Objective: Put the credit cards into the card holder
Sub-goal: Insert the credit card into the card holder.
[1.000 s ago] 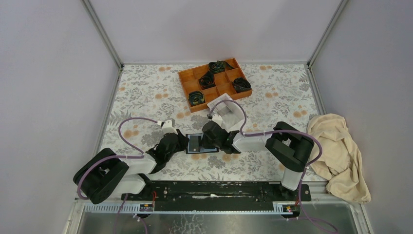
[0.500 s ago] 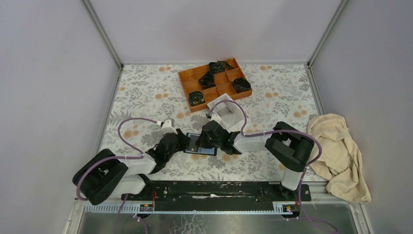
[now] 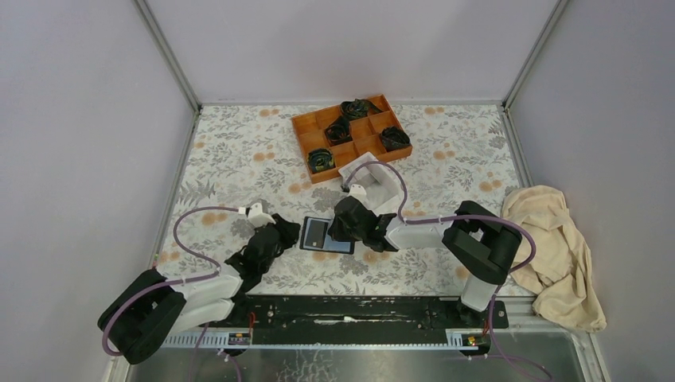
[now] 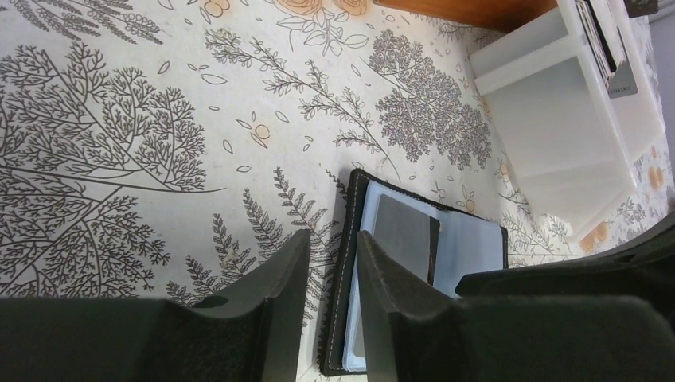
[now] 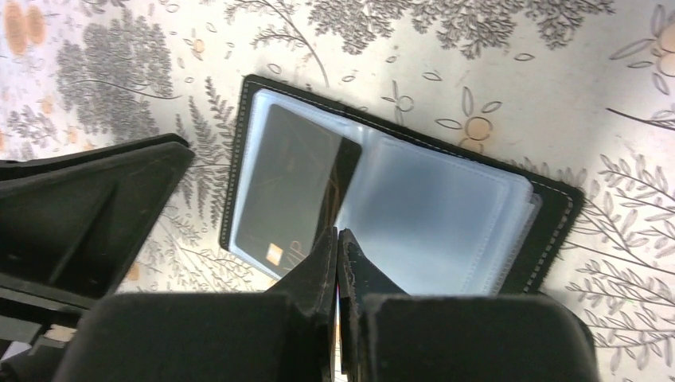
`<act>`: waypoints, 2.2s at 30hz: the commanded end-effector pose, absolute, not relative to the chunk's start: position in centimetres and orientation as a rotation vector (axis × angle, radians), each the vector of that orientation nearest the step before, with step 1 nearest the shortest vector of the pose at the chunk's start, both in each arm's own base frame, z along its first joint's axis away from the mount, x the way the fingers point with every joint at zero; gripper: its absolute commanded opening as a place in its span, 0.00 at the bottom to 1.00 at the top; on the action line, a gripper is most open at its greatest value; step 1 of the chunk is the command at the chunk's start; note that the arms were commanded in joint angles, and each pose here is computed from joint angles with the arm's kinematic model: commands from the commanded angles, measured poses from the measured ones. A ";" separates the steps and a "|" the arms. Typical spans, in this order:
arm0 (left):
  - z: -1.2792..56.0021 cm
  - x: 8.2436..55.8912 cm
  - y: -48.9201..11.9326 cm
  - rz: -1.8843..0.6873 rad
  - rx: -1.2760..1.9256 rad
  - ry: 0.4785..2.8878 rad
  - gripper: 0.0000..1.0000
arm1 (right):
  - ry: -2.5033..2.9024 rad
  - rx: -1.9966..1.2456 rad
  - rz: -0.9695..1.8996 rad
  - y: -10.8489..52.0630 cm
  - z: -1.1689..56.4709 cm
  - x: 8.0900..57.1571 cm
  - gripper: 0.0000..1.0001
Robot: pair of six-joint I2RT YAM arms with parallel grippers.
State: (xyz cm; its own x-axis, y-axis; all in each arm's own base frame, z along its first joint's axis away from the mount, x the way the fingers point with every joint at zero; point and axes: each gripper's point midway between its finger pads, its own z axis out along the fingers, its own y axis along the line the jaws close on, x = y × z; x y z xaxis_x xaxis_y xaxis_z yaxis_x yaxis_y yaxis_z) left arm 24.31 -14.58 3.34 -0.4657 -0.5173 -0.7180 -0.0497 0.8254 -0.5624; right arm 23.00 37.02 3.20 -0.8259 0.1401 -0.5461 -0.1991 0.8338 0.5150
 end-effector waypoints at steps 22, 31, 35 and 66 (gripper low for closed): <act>0.5 24.4 -14.5 -0.487 -0.441 2.087 0.11 | 2.470 -0.064 0.561 36.9 2.1 24.8 0.00; 0.3 24.2 -16.1 -0.519 -0.383 2.107 0.10 | 2.458 -0.079 0.626 37.9 2.0 24.6 0.00; 0.1 24.1 -16.4 -0.523 -0.374 2.112 0.10 | 2.444 -0.096 0.665 38.7 2.5 24.5 0.00; 5.3 25.7 -13.4 -0.402 -0.503 1.958 0.50 | 2.166 -0.346 0.489 36.7 12.9 26.3 0.55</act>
